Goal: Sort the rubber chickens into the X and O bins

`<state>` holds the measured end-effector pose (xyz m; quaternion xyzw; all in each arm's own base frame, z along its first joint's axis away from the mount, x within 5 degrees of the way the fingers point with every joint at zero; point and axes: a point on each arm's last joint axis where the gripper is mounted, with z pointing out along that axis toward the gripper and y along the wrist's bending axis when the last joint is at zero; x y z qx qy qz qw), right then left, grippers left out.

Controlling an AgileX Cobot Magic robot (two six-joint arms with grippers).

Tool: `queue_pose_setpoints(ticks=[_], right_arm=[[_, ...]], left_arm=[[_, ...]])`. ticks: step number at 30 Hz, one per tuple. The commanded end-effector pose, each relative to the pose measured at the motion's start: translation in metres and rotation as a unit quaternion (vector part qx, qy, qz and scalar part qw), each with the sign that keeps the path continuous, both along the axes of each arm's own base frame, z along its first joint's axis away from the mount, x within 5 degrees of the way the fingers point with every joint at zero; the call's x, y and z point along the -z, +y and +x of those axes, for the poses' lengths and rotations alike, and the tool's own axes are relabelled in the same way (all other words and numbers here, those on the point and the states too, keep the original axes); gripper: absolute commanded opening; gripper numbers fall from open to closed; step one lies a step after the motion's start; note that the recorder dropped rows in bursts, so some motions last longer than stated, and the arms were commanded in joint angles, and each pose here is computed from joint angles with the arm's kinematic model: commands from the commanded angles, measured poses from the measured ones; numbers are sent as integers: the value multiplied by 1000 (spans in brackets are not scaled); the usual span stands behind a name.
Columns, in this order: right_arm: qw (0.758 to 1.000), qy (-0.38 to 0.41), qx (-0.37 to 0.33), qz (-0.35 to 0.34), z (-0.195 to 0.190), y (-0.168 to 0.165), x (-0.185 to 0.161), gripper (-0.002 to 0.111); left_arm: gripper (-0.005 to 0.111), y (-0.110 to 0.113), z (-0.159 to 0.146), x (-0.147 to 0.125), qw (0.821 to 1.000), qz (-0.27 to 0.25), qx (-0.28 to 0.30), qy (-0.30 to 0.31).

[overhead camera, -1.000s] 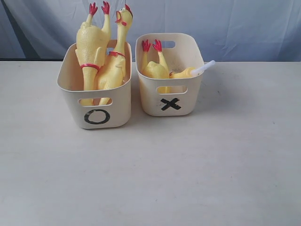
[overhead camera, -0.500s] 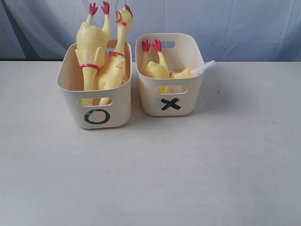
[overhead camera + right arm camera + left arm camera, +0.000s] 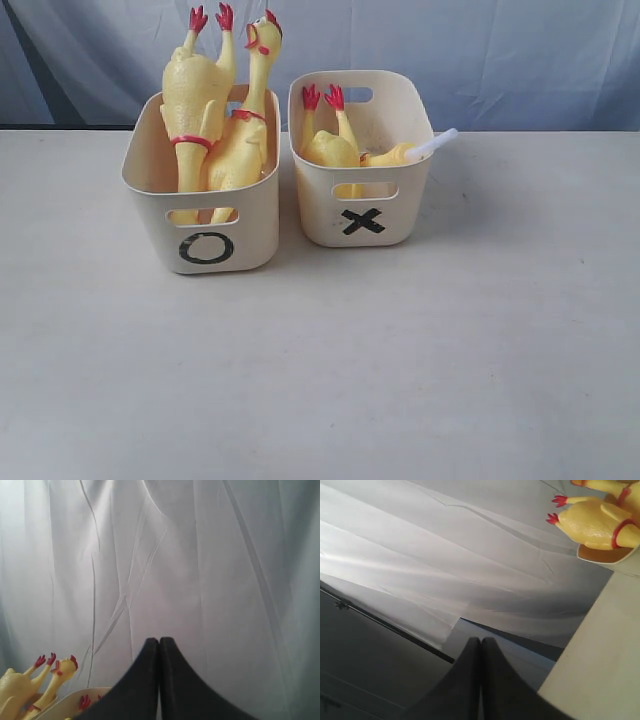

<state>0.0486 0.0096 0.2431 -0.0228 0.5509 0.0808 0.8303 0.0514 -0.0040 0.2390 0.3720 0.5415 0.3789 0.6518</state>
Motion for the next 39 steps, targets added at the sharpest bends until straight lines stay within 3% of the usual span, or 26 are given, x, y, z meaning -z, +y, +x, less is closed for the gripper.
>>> queue_pose_setpoints(ticks=[1, 8, 12, 18, 21, 23, 32, 39], right_arm=[[998, 26, 2, 52, 2, -4, 6, -1], [994, 71, 6, 77, 4, -5, 13, -1], [992, 101, 10, 75, 6, -6, 18, -1], [981, 179, 22, 72, 8, -7, 33, -1], [956, 284, 39, 66, 7, -8, 52, -1], [949, 307, 43, 64, 6, -9, 57, -1], [949, 307, 43, 64, 6, -9, 57, -1], [949, 304, 39, 71, 6, -8, 56, -1]], left_arm=[[0, 0, 4, 22, 1000, -1, -1, 27], [0, -1, 5, 34, 998, 0, 2, 69], [0, -2, 4, 47, 990, 5, 9, 141], [0, -2, 4, 46, 990, 6, 8, 137], [0, -2, 4, 46, 991, 6, 8, 137], [0, -2, 4, 46, 991, 6, 8, 137], [0, -2, 4, 46, 991, 7, 8, 136], [0, 0, 4, 44, 991, 43, -2, 124]])
